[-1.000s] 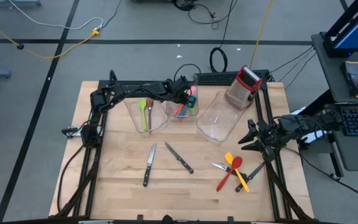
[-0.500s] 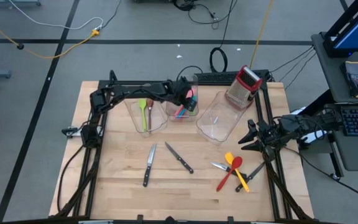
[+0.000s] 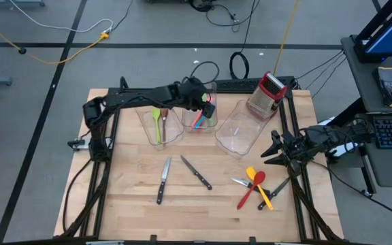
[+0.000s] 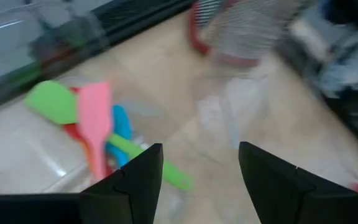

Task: Pick & Place Kitchen Items
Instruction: Put the left silver kitchen knife in the right bin

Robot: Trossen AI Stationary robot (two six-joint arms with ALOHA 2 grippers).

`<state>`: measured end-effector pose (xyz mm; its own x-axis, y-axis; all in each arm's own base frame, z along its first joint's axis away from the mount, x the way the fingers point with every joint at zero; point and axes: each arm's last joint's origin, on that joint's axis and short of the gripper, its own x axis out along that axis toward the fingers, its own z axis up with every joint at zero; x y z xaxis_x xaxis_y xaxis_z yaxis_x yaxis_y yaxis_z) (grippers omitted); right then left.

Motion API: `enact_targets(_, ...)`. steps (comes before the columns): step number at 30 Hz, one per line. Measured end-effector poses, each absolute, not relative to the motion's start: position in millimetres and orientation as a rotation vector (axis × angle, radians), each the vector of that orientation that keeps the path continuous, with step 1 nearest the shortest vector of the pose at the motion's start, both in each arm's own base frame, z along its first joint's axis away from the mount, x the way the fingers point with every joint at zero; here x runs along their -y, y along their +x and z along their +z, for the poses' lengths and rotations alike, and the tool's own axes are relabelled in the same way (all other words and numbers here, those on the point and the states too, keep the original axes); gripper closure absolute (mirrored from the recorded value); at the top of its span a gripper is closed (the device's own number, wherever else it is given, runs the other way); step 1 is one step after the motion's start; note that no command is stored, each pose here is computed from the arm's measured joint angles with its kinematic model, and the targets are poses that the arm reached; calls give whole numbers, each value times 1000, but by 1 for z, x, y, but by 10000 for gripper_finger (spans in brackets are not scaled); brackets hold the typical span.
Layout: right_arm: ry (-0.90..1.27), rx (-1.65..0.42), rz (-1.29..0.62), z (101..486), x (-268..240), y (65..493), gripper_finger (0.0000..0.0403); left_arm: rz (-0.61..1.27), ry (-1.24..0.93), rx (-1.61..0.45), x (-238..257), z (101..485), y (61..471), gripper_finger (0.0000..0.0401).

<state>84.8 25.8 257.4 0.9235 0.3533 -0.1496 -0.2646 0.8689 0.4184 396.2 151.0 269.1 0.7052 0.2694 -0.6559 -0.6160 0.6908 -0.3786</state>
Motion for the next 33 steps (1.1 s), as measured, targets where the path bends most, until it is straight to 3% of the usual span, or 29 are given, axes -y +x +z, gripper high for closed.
enact_targets(13,423,-228,327,258,-26,85,275,341,-708,-558,-93,315,387,184)
enact_targets(26,408,-227,329,258,-26,85,275,149,-729,-722,18,310,392,208)
enact_targets(33,408,-227,329,258,-26,85,275,83,-743,-758,72,310,386,198)
